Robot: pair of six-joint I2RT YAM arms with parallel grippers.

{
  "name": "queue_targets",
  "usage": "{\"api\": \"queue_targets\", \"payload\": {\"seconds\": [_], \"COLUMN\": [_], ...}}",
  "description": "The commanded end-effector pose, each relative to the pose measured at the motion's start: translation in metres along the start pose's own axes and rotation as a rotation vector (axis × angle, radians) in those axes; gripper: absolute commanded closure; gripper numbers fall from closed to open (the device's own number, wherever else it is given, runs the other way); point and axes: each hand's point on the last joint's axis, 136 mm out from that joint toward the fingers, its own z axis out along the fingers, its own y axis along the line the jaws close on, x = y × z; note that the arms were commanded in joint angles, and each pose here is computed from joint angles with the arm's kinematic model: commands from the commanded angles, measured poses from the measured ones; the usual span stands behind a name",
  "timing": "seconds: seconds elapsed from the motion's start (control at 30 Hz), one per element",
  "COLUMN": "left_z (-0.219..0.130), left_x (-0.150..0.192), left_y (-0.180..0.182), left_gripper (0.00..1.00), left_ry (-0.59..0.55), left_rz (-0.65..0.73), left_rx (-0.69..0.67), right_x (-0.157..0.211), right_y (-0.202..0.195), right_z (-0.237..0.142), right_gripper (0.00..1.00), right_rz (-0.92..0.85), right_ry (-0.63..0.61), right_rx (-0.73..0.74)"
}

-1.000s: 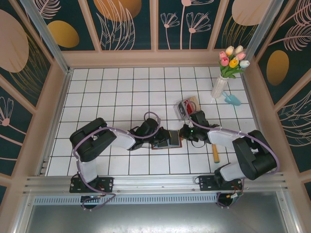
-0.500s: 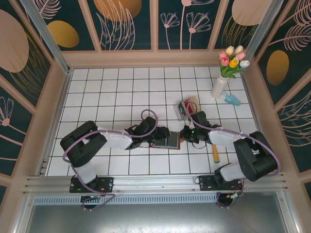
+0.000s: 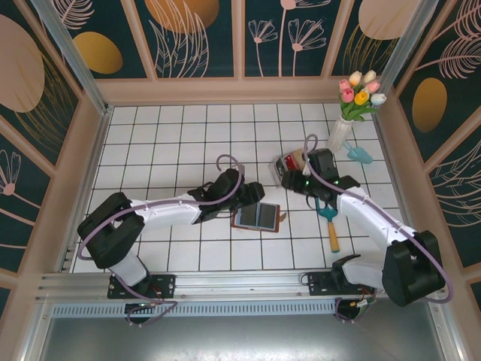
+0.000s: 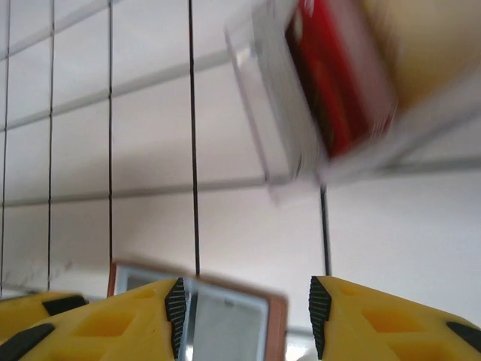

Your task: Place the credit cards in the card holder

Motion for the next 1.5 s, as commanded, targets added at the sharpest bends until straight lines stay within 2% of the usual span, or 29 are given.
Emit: {"api": "queue_targets", "payload": {"seconds": [0.0,0.13,0.33,0.67,0.97,1.1,1.47], "left_z": [-0.003,0.004,0.027,0.038,0.040,0.041,0.041], "left_x": [-0.029,-0.051,-0.055,-0.052,-0.052,-0.052,-0.049], "left_y": [0.007,0.006,-0.001,0.000,0.001,0.000,0.001], "left_gripper": [0.43,0.41,0.37,0.35,0.34,0.34,0.34], "left_ry": [-0.050,-0.062,-0.016,0.009,0.012,0.012,0.028], "left_rz": [-0.006,-0.044,-0.043,-0.052,-0.054,-0.054,-0.058], "left_rx": [-0.023,0.005,0.021,0.028,0.027,0.029,0.035], "right_x": [-0.029,-0.050,-0.063,-0.063,-0.059,-0.057,-0.068], "right_y": [-0.038,-0.050,-0.042,-0.044,-0.059,-0.061,-0.063], "right_z": [-0.005,0.017,0.048,0.080,0.090,0.089,0.074], "right_gripper": [0.50,0.53,0.60,0.60,0.61,0.65,0.74], "right_rz": [-0.141,-0.199,-0.255,-0.332,-0.407,-0.455,-0.461], "right_ry": [-0.023,0.021,0.077,0.140,0.154,0.148,0.089], "right_rx": [0.243,0.363,0.347,0.417,0.576,0.649,0.705]}}
